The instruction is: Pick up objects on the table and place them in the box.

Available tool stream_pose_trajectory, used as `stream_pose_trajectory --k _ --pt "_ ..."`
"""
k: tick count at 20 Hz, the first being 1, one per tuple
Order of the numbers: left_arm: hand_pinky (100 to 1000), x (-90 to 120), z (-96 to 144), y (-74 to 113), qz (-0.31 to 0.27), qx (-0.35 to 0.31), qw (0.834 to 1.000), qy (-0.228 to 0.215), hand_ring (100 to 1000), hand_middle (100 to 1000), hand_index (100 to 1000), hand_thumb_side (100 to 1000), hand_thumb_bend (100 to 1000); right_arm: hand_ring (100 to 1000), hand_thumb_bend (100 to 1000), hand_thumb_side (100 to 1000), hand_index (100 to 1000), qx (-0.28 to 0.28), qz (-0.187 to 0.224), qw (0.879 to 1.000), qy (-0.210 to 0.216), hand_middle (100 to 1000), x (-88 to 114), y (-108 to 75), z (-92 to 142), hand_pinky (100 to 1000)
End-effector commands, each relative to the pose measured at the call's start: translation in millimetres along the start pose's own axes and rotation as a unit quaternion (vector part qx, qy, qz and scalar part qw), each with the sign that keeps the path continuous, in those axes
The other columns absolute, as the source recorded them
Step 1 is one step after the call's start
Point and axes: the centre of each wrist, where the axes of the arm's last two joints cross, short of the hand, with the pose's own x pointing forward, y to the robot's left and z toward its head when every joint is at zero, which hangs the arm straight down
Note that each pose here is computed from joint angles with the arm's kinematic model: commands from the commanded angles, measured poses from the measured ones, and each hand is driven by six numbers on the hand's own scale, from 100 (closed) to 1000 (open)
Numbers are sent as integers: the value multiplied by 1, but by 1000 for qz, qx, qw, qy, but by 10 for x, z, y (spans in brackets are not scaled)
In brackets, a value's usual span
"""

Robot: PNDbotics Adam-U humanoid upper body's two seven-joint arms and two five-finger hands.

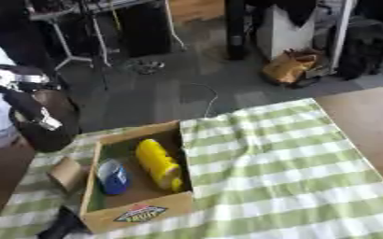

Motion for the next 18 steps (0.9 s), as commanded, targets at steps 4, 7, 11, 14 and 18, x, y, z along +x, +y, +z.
stream_pose_trajectory --k 4,7,11,14,18 --pt "100 168 -34 183 -18 19 1000 -4 328 372 385 367 128 935 100 1000 697 -12 -35 999 -32 798 45 24 -105 762" --pt "100 237 -114 176 -27 22 999 -3 331 372 385 366 129 935 100 1000 697 -11 -40 999 -32 798 49 36 -114 761" --pt "100 304 -239 128 -33 25 999 2 330 372 383 361 130 935 100 1000 696 -10 -46 998 -32 797 57 57 -124 761" --pt "100 355 -326 86 -39 29 999 3 334 373 383 348 125 935 100 1000 696 -9 -50 998 -32 796 64 73 -129 760" --pt "100 362 -445 -23 -52 27 998 19 334 373 382 342 124 934 100 1000 696 -9 -56 998 -32 796 73 95 -140 760"
